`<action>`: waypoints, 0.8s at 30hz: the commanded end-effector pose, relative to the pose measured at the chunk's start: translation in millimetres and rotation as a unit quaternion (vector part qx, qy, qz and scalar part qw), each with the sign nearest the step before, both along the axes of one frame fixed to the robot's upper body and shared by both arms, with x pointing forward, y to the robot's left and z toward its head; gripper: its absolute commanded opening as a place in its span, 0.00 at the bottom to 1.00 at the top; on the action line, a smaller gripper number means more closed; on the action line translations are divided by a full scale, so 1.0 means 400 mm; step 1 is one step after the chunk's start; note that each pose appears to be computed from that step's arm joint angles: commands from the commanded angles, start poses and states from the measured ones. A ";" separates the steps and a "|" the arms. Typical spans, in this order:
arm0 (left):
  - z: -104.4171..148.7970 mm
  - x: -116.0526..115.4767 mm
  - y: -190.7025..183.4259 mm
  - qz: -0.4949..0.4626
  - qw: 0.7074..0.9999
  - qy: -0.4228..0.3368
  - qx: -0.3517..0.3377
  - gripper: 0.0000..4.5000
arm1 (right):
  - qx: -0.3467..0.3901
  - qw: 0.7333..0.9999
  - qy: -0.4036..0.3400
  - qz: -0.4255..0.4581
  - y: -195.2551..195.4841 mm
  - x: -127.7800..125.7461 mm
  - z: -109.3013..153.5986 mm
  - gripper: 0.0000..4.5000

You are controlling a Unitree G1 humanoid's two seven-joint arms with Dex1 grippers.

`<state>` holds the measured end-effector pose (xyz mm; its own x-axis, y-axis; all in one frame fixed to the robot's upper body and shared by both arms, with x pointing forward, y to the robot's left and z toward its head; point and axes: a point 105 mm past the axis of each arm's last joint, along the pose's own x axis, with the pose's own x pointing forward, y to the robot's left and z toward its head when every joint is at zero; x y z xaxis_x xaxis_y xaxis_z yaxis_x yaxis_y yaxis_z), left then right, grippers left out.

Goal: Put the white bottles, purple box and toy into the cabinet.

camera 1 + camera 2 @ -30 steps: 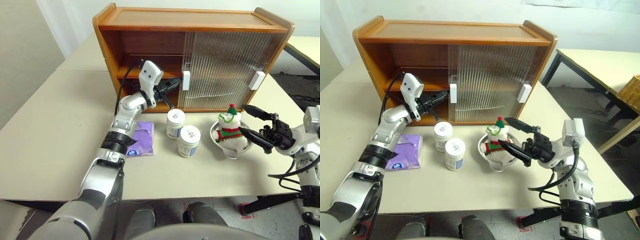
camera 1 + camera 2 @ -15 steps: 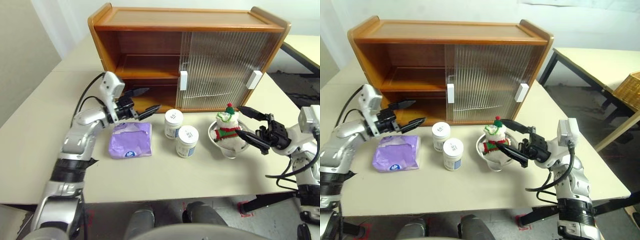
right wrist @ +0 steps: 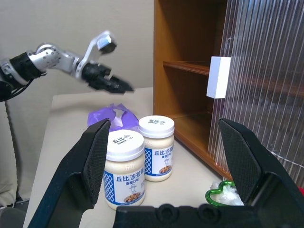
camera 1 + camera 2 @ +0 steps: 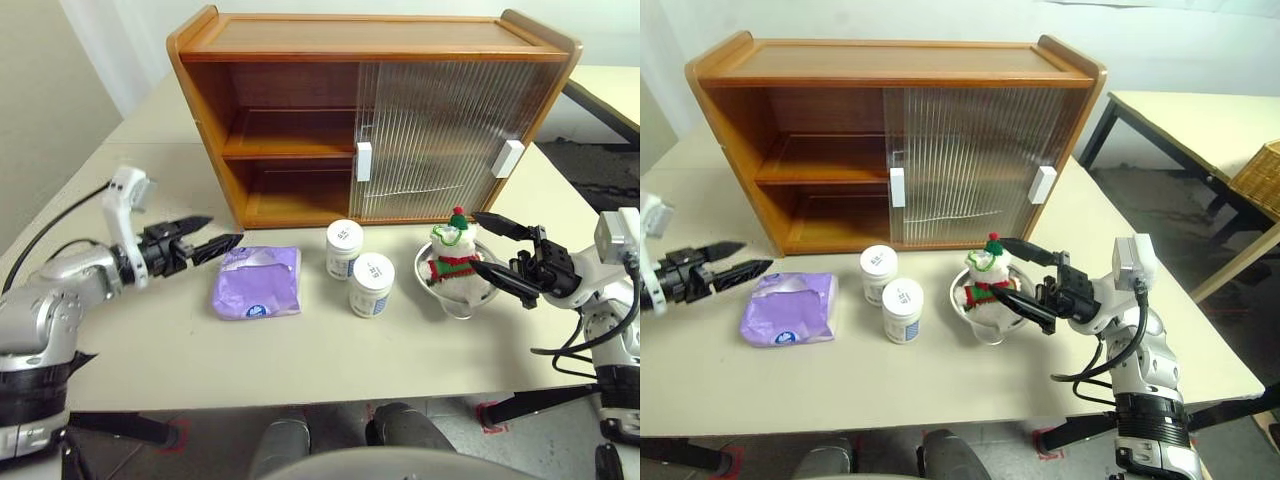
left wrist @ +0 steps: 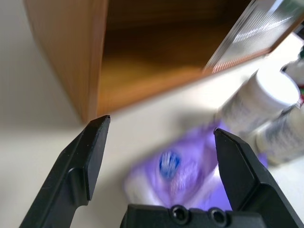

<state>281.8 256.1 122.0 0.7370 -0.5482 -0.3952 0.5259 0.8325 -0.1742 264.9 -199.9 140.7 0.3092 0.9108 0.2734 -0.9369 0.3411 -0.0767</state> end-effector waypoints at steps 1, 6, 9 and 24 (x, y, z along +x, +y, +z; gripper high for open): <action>-0.034 -0.025 -0.004 0.004 0.999 0.042 -0.015 1.00 | -0.004 1.000 -0.009 0.008 0.001 -0.006 -0.001 1.00; -0.068 -0.028 -0.030 0.025 0.994 0.091 -0.046 0.96 | -0.009 1.000 -0.012 0.013 0.005 -0.007 -0.001 1.00; -0.097 -0.034 -0.014 0.052 0.990 0.124 -0.029 0.79 | -0.011 1.000 -0.010 0.010 0.003 -0.006 -0.002 1.00; -0.111 -0.041 -0.006 0.080 0.983 0.137 -0.088 0.00 | -0.022 1.000 -0.008 0.010 -0.008 0.003 0.001 1.00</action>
<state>260.8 252.0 69.2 0.6667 -0.5134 -0.5403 0.2980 0.8481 -0.4381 264.3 -203.1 140.1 0.2943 0.9195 0.2606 -0.9406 0.3270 -0.0915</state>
